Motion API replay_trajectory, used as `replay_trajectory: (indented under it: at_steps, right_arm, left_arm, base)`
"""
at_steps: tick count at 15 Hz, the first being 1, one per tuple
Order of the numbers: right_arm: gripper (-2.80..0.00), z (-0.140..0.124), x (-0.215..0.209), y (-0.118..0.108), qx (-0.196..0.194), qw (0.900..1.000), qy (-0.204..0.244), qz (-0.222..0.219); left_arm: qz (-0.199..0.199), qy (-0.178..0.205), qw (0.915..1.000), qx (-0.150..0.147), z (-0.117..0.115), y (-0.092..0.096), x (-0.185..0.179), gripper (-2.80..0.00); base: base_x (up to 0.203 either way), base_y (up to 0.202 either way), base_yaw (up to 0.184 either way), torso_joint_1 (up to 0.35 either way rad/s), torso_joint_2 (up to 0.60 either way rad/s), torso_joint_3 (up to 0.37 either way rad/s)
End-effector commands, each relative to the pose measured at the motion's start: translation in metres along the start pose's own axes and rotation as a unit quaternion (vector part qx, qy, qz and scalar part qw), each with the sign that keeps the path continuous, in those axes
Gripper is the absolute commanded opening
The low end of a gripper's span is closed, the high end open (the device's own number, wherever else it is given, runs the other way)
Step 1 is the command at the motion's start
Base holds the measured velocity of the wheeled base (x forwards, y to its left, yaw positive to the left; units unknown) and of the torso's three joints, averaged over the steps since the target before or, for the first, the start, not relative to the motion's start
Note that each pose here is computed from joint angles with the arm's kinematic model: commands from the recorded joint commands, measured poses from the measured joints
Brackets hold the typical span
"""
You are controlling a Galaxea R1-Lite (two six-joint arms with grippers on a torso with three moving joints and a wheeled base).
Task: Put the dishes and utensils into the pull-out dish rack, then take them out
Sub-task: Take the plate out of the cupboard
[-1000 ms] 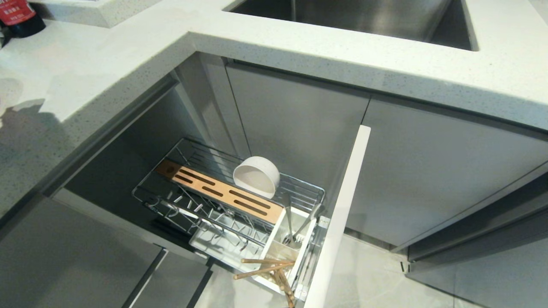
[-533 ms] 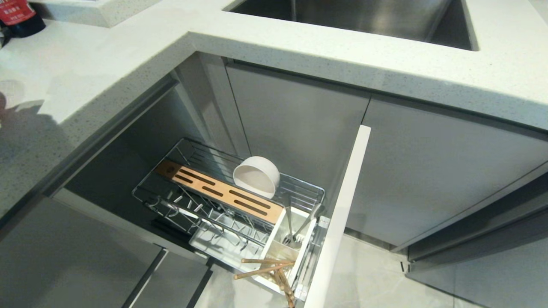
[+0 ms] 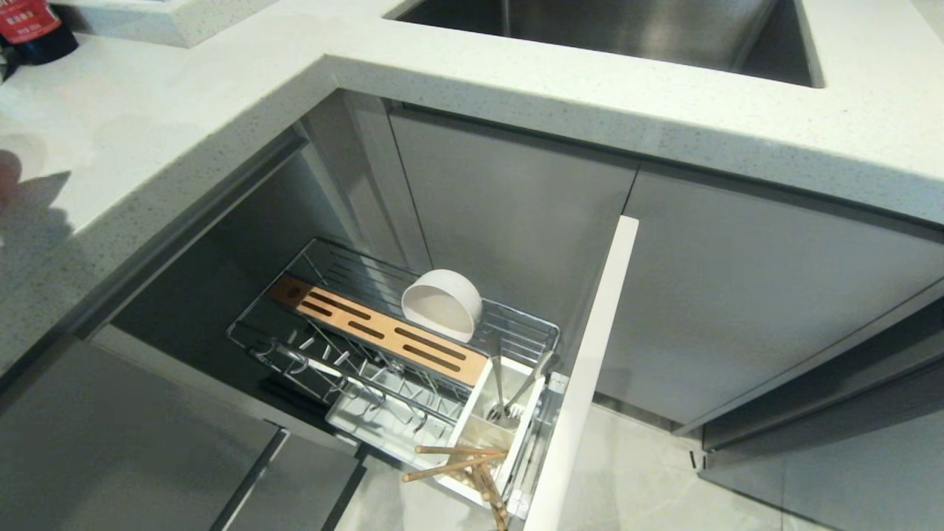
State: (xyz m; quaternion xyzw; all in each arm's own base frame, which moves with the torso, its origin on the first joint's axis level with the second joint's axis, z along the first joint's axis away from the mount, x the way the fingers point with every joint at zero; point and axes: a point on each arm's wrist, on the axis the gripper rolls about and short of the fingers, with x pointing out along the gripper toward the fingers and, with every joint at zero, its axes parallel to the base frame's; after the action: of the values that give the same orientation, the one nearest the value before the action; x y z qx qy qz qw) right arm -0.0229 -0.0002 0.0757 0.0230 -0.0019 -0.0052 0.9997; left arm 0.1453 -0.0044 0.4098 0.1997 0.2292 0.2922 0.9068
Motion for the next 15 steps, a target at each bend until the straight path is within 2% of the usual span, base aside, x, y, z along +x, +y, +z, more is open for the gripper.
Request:
replay_trajectory:
  at_steps: [1, 4, 5, 6, 7, 8, 9, 11, 13, 14, 15]
  right_arm:
    - [-2.80, 0.000, 0.000, 0.000, 0.000, 1.000, 0.000, 0.000]
    - [-2.80, 0.000, 0.000, 0.000, 0.000, 1.000, 0.000, 0.001]
    - [-2.80, 0.000, 0.000, 0.000, 0.000, 1.000, 0.000, 0.000]
    - [-2.80, 0.000, 0.000, 0.000, 0.000, 1.000, 0.000, 0.000]
    - [-2.80, 0.000, 0.000, 0.000, 0.000, 1.000, 0.000, 0.000]
    - [-2.80, 0.000, 0.000, 0.000, 0.000, 1.000, 0.000, 0.000]
    - [-2.80, 0.000, 0.000, 0.000, 0.000, 1.000, 0.000, 0.000]
    - [-2.80, 0.000, 0.000, 0.000, 0.000, 1.000, 0.000, 0.000]
    - [-2.80, 0.000, 0.000, 0.000, 0.000, 1.000, 0.000, 0.000]
    - [-2.80, 0.000, 0.000, 0.000, 0.000, 1.000, 0.000, 0.000]
    - [-2.80, 0.000, 0.000, 0.000, 0.000, 1.000, 0.000, 0.000]
  left_arm:
    - [-0.024, -0.032, 0.9988, -0.030, -0.001, 0.009, -0.011, 0.00]
    - [-0.096, -0.069, 0.9891, -0.088, -0.004, 0.019, -0.026, 0.00]
    - [-0.120, -0.079, 0.9829, -0.115, -0.006, 0.022, -0.030, 0.00]
    - [-0.148, -0.094, 0.9730, -0.151, -0.006, 0.026, -0.036, 0.00]
    - [-0.170, -0.110, 0.9601, -0.192, -0.006, 0.030, -0.041, -2.31]
    - [-0.187, -0.124, 0.9477, -0.227, -0.006, 0.032, -0.044, -2.80]
    - [-0.199, -0.136, 0.9352, -0.259, -0.003, 0.032, -0.045, -2.80]
    - [-0.224, -0.145, 0.9032, -0.336, -0.001, 0.031, -0.046, -2.80]
    - [-0.243, -0.128, 0.8773, -0.394, -0.003, 0.024, -0.043, -2.80]
    - [-0.266, -0.128, 0.8607, -0.415, -0.001, 0.020, -0.043, -2.80]
    - [-0.282, -0.129, 0.8559, -0.414, 0.000, 0.014, -0.041, -2.80]
  base:
    - [0.000, 0.000, 0.000, 0.000, 0.00, 0.000]
    - [0.000, 0.000, 0.000, 0.000, 0.00, 0.000]
    - [0.000, 0.000, 0.000, 0.000, 0.00, 0.000]
    - [0.000, 0.000, 0.000, 0.000, 0.00, 0.000]
    - [0.000, 0.000, 0.000, 0.000, 0.00, 0.000]
    - [0.000, 0.000, 0.000, 0.000, 0.00, 0.000]
    - [0.000, 0.000, 0.000, 0.000, 0.00, 0.000]
    - [0.000, 0.000, 0.000, 0.000, 0.00, 0.000]
    - [0.000, 0.000, 0.000, 0.000, 0.00, 0.000]
    - [0.000, 0.000, 0.000, 0.000, 0.00, 0.000]
    - [0.000, 0.000, 0.000, 0.000, 0.00, 0.000]
